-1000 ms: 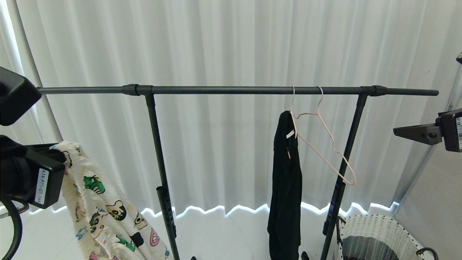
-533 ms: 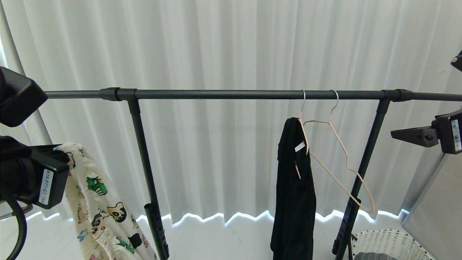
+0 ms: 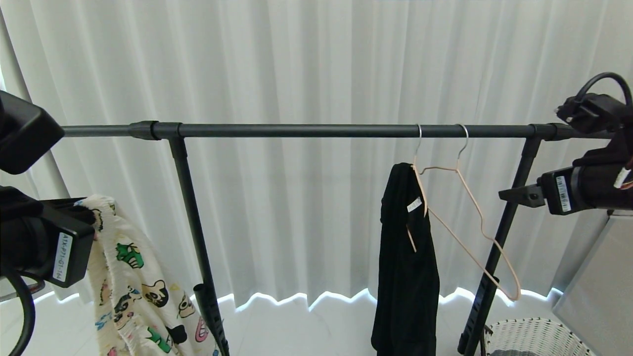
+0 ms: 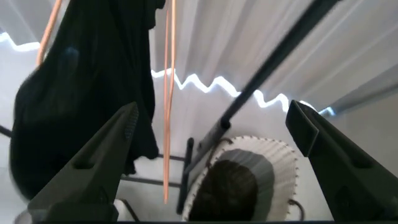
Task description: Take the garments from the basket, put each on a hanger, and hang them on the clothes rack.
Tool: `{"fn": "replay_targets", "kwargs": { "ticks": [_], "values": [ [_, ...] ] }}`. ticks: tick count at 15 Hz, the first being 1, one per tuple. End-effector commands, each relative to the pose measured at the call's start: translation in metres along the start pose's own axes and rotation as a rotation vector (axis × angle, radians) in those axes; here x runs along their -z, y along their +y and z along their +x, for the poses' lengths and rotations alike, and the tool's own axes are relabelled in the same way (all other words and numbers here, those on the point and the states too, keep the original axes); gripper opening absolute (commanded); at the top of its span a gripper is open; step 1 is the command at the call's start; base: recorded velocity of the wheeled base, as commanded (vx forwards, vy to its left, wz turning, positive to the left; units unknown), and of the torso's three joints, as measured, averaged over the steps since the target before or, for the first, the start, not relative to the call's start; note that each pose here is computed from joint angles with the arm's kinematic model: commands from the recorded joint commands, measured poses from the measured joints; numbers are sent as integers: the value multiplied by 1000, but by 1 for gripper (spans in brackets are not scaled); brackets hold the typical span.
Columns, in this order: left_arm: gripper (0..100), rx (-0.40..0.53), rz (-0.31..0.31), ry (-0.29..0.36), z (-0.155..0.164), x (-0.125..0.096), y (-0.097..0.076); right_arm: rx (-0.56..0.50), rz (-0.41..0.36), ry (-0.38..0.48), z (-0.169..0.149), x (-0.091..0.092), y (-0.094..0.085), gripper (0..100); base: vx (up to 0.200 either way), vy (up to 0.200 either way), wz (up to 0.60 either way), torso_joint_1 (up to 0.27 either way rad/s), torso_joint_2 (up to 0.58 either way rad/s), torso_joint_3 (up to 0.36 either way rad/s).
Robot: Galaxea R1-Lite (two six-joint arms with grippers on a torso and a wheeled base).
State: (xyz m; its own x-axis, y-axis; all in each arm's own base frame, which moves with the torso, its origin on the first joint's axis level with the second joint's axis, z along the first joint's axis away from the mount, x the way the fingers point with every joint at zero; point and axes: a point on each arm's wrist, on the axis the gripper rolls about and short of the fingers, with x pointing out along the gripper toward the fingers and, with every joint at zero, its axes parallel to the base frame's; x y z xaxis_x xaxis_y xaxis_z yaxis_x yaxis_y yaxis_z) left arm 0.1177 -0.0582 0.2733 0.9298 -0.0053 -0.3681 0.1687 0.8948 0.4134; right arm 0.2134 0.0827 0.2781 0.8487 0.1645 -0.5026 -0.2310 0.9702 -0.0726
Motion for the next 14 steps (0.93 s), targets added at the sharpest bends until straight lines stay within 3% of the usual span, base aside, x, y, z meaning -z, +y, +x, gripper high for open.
{"fn": "replay_targets", "kwargs": {
  "ticks": [1, 3, 8, 12, 14],
  "values": [
    [0, 18, 13, -21, -5, 0, -1, -27, 5, 75, 39, 4, 3, 100, 0, 0, 0, 0, 0, 0],
    [0, 39, 42, -40, -8, -1, -3, -23, 6, 118, 59, 8, 6, 100, 0, 0, 0, 0, 0, 0],
    [0, 38, 43, -37, -8, -1, -3, -18, 106, 171, 108, 19, 18, 100, 0, 0, 0, 0, 0, 0],
    [0, 39, 44, -36, -8, -1, -4, -22, 169, 203, 114, 27, 27, 100, 0, 0, 0, 0, 0, 0],
    [0, 39, 44, -36, -7, -1, -4, 21, 166, 217, 120, 31, 27, 100, 0, 0, 0, 0, 0, 0]
  ]
}}
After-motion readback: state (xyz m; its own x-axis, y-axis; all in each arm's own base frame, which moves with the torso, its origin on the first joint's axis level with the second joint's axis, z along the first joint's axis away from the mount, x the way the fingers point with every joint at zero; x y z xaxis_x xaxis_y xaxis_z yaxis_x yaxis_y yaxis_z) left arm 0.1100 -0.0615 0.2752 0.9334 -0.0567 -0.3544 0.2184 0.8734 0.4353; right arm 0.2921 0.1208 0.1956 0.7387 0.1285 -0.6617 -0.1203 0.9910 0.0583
